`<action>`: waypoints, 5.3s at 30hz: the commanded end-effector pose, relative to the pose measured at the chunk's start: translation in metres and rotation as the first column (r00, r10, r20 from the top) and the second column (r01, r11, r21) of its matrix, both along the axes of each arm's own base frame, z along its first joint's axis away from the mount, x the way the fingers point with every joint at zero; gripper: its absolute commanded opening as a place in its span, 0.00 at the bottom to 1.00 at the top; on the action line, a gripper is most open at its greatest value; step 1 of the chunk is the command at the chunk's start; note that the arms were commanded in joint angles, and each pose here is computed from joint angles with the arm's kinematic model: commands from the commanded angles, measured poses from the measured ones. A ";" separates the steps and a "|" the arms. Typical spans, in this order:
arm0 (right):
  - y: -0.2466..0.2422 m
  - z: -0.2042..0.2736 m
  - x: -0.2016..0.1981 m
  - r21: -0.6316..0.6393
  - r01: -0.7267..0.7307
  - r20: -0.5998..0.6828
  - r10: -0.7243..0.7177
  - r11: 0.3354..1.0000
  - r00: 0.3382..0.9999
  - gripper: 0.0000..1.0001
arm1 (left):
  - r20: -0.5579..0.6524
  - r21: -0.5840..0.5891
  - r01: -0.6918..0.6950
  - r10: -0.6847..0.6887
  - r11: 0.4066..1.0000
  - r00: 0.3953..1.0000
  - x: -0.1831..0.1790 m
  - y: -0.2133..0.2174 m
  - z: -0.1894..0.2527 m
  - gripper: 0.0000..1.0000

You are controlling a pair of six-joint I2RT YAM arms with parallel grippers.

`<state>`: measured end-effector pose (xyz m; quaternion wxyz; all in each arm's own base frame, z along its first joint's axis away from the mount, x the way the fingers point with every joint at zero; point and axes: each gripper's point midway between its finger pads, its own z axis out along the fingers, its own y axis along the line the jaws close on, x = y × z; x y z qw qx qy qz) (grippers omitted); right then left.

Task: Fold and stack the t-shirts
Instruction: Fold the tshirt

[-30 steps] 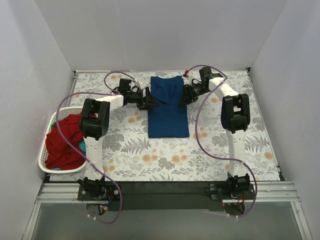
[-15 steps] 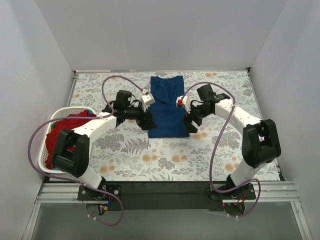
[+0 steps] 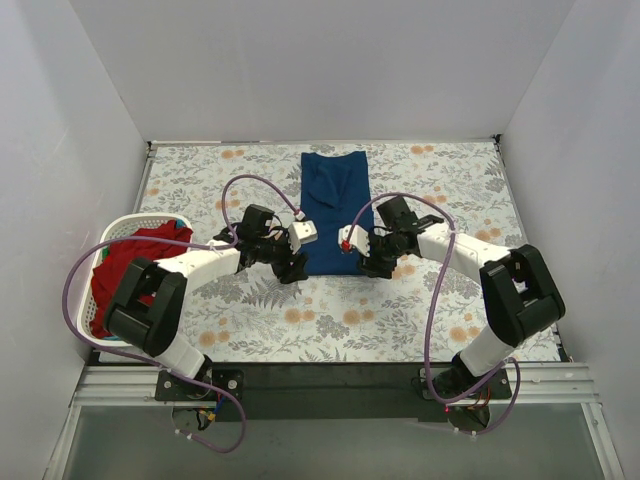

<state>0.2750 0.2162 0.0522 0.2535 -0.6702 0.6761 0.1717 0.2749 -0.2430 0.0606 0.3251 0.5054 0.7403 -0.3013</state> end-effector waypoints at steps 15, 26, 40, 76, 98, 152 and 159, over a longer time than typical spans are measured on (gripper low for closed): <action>-0.012 -0.044 -0.002 -0.080 -0.073 0.035 0.076 0.994 0.996 0.31 | 0.121 0.030 0.068 -0.072 0.997 0.990 0.018 -0.011 -0.012 0.48; -0.012 -0.041 -0.004 -0.072 -0.068 0.015 0.069 0.995 0.998 0.01 | 0.215 0.160 0.234 -0.265 0.959 0.940 0.002 -0.001 -0.056 0.38; -0.006 0.024 0.013 0.049 0.052 -0.059 -0.049 0.997 0.997 0.01 | 0.167 0.126 0.222 -0.241 0.967 0.956 0.008 -0.011 -0.002 0.00; 0.006 0.140 -0.056 0.204 -0.042 -0.112 0.066 0.978 0.992 0.01 | -0.101 -0.143 0.242 -0.258 0.960 0.961 -0.069 0.008 0.136 0.00; 0.044 -0.004 0.101 0.093 0.065 -0.366 -0.026 0.994 0.930 0.01 | -0.285 0.008 -0.046 0.046 0.999 0.957 0.086 0.032 -0.017 0.00; 0.114 0.020 0.042 0.161 0.395 -0.897 -0.033 0.904 0.442 0.15 | -0.225 -0.076 0.270 -0.280 0.960 0.933 -0.006 -0.064 -0.009 0.32; 0.114 -0.010 0.036 0.114 0.385 -0.904 -0.065 0.916 0.423 0.14 | -0.182 -0.070 0.273 -0.281 0.959 0.942 -0.005 -0.065 0.001 0.12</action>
